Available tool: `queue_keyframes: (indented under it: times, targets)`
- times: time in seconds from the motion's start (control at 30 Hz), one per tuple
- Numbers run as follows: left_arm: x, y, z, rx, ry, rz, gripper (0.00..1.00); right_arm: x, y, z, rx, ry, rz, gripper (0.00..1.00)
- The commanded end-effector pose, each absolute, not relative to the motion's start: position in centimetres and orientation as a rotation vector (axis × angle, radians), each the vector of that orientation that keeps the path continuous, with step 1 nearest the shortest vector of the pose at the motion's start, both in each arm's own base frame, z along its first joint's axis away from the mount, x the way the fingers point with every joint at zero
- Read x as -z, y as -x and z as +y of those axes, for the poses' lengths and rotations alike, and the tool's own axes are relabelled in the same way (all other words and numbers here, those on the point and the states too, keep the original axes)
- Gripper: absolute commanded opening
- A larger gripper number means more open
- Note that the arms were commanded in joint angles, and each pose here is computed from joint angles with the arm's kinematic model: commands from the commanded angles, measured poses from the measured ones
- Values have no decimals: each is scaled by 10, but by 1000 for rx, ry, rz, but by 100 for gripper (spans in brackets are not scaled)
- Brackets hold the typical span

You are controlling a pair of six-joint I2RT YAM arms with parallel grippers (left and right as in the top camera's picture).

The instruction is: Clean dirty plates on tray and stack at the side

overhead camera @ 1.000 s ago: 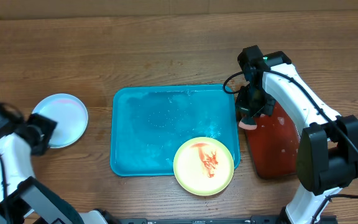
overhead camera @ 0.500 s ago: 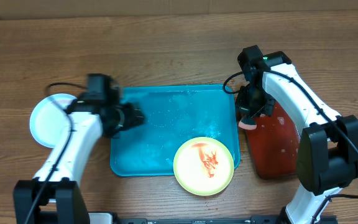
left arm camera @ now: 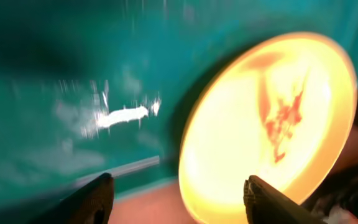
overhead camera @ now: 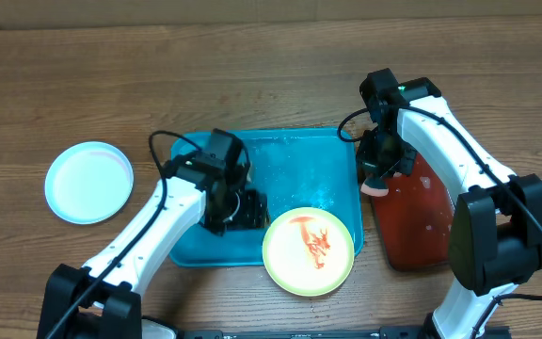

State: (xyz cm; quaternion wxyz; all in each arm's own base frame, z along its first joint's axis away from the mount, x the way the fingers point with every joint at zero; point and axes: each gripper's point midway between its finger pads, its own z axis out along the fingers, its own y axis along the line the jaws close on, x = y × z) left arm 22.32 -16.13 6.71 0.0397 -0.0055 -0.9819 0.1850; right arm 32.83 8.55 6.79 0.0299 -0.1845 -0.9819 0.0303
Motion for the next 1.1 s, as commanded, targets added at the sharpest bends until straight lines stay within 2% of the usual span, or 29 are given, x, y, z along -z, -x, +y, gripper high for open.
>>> queue_keyframes:
  times: [0.0,0.07,0.37,0.53,0.83,0.93,1.07]
  targets:
    - [-69,-204,-169,-554,-44,-2953,67,-68,-330,86,-80,569,-3030,4]
    - [-67,-196,-173,-536,-54,-2935,67,-68,-329,86,-81,568,-3029,4]
    - [-44,-156,-173,-378,-411,-2792,46,-68,-329,86,-82,555,-3030,4]
    - [-34,-147,-168,-347,-507,-2749,46,-68,-330,86,-79,540,-3035,4]
    - [-34,-166,-184,-475,-492,-2798,51,-68,-330,86,-77,540,-3038,4]
    - [-35,-166,-187,-494,-507,-2788,45,-68,-331,86,-77,540,-3038,4]
    - [-36,-167,-189,-510,-509,-2783,45,-68,-330,86,-77,540,-3038,4]
